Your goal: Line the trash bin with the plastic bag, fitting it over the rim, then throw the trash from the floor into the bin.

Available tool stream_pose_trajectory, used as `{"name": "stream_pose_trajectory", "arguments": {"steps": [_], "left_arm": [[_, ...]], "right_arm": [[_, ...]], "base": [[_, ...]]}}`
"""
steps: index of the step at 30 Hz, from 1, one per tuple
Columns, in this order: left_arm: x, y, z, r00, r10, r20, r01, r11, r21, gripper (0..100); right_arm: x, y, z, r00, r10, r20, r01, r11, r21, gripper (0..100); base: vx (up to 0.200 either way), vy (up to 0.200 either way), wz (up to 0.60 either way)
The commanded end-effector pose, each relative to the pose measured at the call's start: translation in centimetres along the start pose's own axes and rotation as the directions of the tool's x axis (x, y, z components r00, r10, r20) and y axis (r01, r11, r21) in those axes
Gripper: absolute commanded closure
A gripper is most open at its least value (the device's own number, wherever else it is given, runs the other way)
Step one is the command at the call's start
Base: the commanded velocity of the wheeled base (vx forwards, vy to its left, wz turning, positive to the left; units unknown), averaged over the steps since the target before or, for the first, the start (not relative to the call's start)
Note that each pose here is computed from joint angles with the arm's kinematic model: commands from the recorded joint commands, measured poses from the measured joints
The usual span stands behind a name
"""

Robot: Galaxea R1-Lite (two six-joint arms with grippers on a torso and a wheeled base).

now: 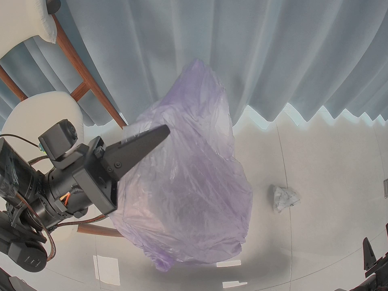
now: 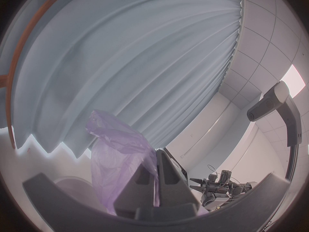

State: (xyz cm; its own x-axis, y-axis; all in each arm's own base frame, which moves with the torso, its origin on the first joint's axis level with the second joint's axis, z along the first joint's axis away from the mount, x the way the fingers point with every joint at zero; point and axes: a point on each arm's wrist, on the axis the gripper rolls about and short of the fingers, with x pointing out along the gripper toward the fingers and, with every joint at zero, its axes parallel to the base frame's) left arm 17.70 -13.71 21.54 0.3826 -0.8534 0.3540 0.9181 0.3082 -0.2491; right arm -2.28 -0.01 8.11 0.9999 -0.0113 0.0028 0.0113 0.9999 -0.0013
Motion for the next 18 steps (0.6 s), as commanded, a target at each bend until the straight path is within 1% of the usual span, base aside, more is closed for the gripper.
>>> {"name": "stream_pose_trajectory", "arguments": {"steps": [1,11,18], "left_arm": [[-0.3,-0.1,0.7,1.000,0.003,0.024,-0.004,1.000,0.018,100],[-0.4,-0.2,1.0,0.999,0.002,0.033,-0.002,1.000,0.028,100],[-0.7,-1.0,2.2,0.997,-0.020,0.074,0.016,0.998,0.055,100]], "right_arm": [[0.0,0.0,-0.5,1.000,0.001,-0.001,-0.001,1.000,0.000,0],[0.0,0.0,-0.5,1.000,0.002,-0.001,-0.002,1.000,0.000,0],[0.0,0.0,-0.5,1.000,0.001,-0.001,-0.001,1.000,0.000,0]], "base": [[0.000,0.000,0.00],[0.000,0.000,0.00],[0.000,0.000,0.00]]}}
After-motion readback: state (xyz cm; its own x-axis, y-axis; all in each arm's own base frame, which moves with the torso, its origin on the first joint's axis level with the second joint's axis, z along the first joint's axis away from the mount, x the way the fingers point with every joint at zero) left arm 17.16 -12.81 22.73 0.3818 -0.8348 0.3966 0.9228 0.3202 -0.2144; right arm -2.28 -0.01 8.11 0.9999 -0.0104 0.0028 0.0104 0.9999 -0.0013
